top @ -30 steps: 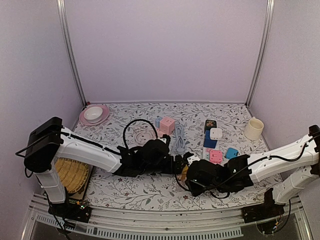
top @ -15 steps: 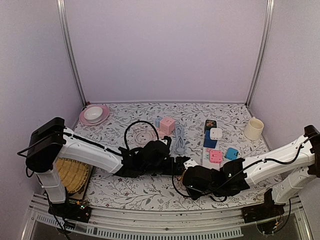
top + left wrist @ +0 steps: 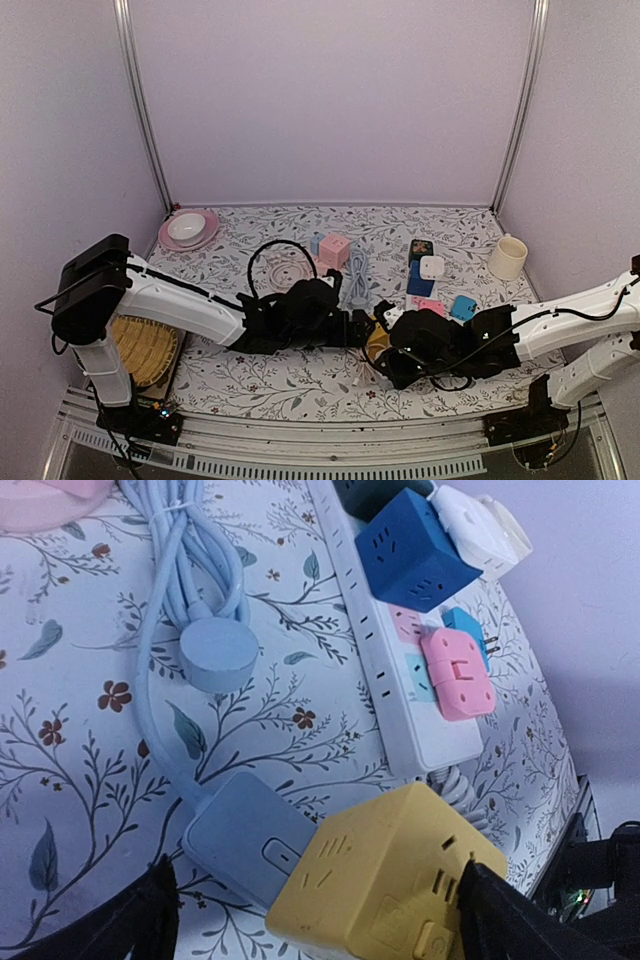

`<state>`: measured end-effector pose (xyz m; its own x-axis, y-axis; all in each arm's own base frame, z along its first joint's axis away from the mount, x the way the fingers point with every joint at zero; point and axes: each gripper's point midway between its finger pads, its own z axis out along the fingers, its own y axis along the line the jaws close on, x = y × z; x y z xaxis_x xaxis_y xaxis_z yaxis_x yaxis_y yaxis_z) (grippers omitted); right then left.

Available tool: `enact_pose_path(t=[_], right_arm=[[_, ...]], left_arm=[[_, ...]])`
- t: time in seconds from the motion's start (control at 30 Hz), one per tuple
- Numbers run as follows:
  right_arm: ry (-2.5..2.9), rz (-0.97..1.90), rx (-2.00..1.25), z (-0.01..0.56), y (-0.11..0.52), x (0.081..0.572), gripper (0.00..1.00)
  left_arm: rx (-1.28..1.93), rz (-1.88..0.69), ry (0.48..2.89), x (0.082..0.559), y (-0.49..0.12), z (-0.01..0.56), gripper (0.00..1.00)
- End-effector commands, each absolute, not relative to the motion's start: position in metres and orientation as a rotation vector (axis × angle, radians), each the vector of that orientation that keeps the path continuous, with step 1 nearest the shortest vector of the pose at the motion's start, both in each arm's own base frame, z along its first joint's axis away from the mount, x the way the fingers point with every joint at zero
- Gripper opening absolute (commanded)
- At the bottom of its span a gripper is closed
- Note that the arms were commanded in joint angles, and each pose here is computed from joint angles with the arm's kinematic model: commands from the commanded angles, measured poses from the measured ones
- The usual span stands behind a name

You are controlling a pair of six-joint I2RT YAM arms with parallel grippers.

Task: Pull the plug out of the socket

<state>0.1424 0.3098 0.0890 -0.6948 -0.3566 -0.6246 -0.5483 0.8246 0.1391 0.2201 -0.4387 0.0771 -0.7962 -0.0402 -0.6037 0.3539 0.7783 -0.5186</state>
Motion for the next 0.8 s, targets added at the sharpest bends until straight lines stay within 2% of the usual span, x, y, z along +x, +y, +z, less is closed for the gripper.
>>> enact_pose_path(t=[0.0, 0.37, 0.77], right_arm=[[2.234, 0.668, -0.555, 0.146, 0.342, 0.155, 0.1], [2.21, 0.512, -0.627, 0.142, 0.354, 0.165, 0.09], [2.114, 0.45, -0.728, 0.154, 0.366, 0.149, 0.09]], left_arm=[[0.382, -0.5, 2.623, 0.191, -0.382, -0.009, 0.97], [0.371, -0.481, 2.641, 0.185, -0.376, -0.019, 0.97], [0.367, -0.486, 2.645, 0.183, -0.376, -0.024, 0.97]])
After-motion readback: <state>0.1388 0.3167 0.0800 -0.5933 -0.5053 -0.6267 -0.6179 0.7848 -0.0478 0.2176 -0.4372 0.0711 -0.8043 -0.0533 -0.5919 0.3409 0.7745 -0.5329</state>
